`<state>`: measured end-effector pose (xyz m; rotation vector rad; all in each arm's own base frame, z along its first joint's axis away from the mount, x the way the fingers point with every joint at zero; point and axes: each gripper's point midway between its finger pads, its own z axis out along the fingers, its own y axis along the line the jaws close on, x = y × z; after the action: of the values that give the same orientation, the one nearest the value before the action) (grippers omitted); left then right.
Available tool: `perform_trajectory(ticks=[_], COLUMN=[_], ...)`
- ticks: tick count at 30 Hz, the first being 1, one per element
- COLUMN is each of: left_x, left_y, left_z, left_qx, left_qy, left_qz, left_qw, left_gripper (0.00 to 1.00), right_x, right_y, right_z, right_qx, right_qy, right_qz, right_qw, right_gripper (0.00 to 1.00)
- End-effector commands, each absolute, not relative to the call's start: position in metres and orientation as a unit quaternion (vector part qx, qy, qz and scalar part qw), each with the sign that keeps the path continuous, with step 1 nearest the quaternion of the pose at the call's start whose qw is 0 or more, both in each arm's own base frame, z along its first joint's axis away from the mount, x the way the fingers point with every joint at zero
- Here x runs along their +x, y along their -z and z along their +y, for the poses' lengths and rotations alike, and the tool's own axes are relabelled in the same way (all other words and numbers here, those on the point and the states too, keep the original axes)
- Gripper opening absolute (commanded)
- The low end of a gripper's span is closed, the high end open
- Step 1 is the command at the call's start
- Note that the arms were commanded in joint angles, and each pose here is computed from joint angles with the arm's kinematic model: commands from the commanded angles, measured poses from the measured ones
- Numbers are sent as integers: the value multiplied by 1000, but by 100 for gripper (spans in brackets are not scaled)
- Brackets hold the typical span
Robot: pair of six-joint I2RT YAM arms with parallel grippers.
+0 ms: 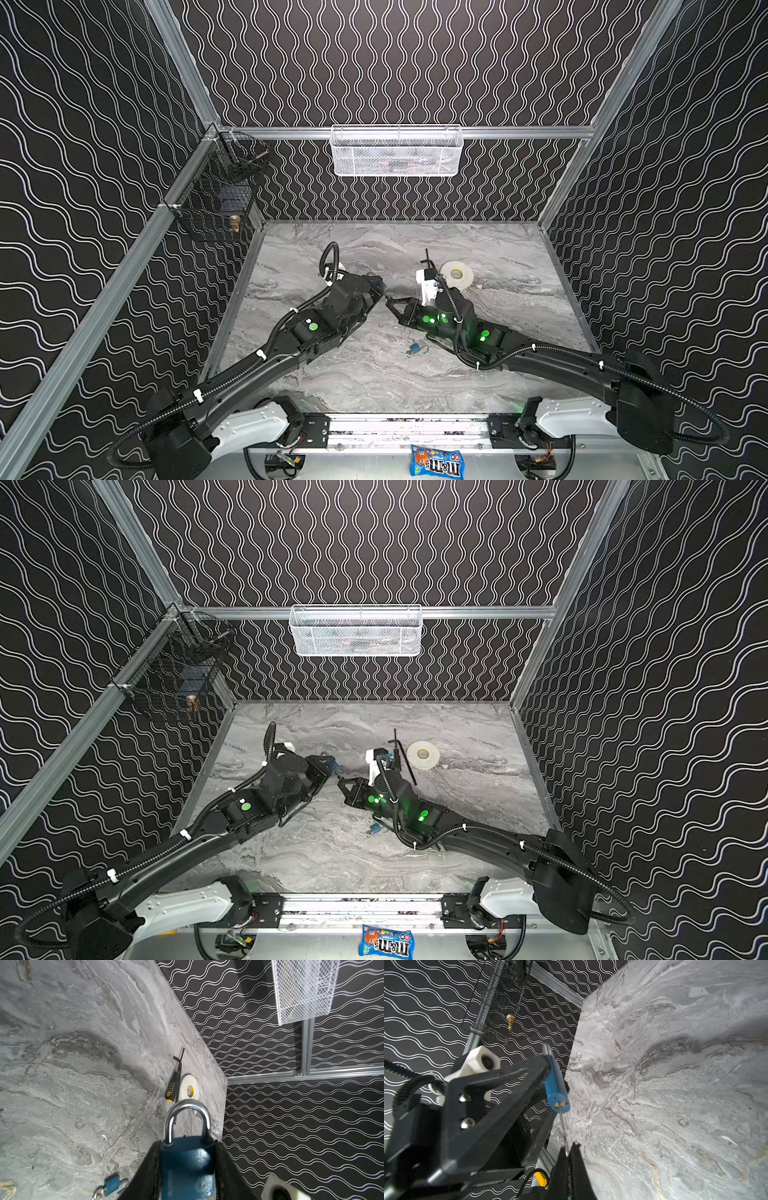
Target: Unlock with the key
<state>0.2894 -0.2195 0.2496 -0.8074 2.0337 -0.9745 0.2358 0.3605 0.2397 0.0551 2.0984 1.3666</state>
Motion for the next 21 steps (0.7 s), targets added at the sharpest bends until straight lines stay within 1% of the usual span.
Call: perform_trajectory(ticks=[1,3,6,9,15,18,21], left_x=[285,284,283,282,277,277,277], left_y=[-243,-243,-247,-246,-245,-239,-236], left_z=[-218,-214,-214,-213,-214,-212,-212], left_qx=[-306,-313,-324,-340,-369,-379,-382], left_qy=[364,357,370,384,399,391,387], left_qz=[804,804,795,784,774,774,776], left_qw=[357,358,356,350,325,323,321], left_gripper=[0,0,0,0,0,0,0], right_x=[238,237,237,238,243,240,239], right_y=[-271,-268,-256,-260,-265,-275,-278], right_z=[363,361,370,371,376,387,388], right_qx=[21,28,32,38,34,19,19], right_qy=[-557,-552,-555,-567,-531,-555,-552], right_qz=[758,762,766,753,755,741,747], right_qw=[338,338,323,332,383,377,371], right_gripper=[0,0,0,0,0,0,0])
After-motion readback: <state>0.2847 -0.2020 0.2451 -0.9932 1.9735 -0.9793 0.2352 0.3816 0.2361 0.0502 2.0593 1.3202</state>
